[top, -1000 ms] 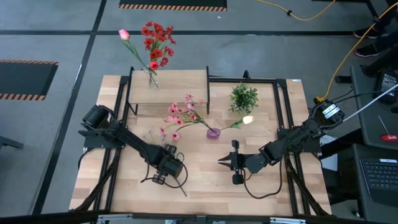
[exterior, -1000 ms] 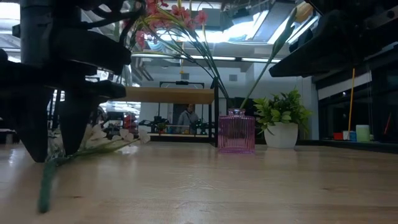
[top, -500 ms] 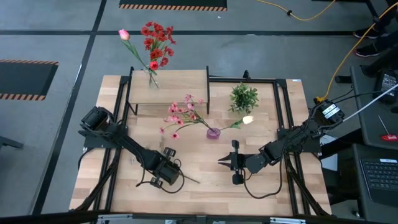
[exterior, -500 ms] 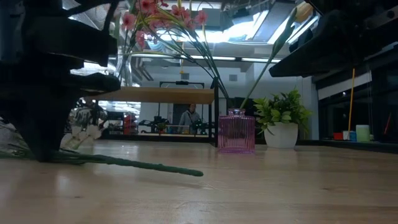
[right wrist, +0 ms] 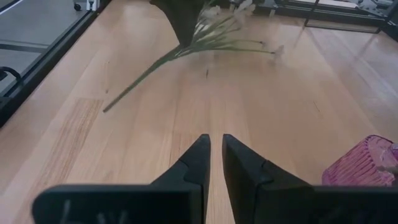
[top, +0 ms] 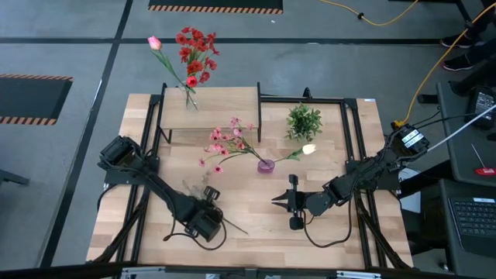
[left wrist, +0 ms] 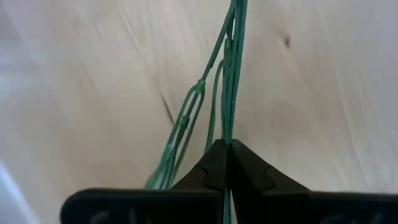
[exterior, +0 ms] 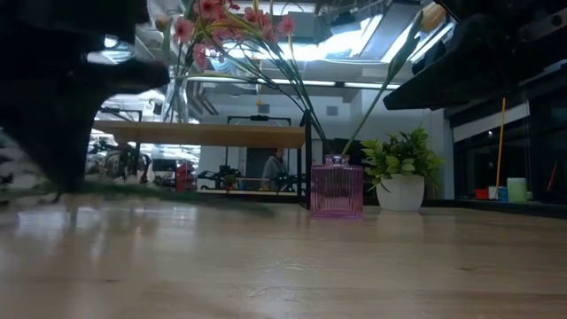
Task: Pick and place flowers into a vace then onto a shelf
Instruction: Put the white flowers into the violet vase
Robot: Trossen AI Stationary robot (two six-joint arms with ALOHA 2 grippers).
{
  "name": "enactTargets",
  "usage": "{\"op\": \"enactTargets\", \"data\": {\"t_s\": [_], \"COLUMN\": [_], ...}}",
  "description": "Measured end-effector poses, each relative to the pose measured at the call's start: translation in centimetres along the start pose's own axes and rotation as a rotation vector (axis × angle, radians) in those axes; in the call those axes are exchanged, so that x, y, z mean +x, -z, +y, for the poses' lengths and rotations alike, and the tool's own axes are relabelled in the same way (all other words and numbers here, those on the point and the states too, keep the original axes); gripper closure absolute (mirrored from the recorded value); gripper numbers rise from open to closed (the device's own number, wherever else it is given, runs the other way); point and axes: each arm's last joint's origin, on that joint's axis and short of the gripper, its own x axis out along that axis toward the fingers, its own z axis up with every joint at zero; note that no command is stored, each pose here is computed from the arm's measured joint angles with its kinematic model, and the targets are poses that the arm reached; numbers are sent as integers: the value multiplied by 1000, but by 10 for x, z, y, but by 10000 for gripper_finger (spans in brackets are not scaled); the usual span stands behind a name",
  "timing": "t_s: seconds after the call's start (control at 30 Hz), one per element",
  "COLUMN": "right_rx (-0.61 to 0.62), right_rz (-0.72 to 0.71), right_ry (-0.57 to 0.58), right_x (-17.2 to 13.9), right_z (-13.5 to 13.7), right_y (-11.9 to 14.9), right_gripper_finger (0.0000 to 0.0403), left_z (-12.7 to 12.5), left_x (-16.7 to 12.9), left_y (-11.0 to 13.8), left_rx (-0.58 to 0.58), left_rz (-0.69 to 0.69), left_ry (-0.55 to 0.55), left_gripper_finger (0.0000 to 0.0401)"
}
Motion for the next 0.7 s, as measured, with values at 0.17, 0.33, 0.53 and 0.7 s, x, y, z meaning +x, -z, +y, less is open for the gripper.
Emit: {"op": "enactTargets", "data": {"t_s": [0.17, 0.33, 0.53, 0.7], "right_rx": [2, 175, 270, 368], "right_rz": [-4, -96, -130, -127], "right_ry": [-1, -18, -31, -38], "right_x": [0, 0, 0, 0], "right_z": [0, 0, 1, 1], "right_y": [0, -11, -14, -14], "right_gripper_finger": [357, 357, 357, 357], "left_z": [-2, -1, 2, 2], "left_x": [-11, -21, -27, -28], "left_y": [-9, -17, -22, -26], "left_rx": [77, 122, 183, 241], "left_rz": [-61, -108, -138, -166], "left_ry": [-65, -153, -289, -357], "left_gripper_finger": [397, 397, 398, 398]}}
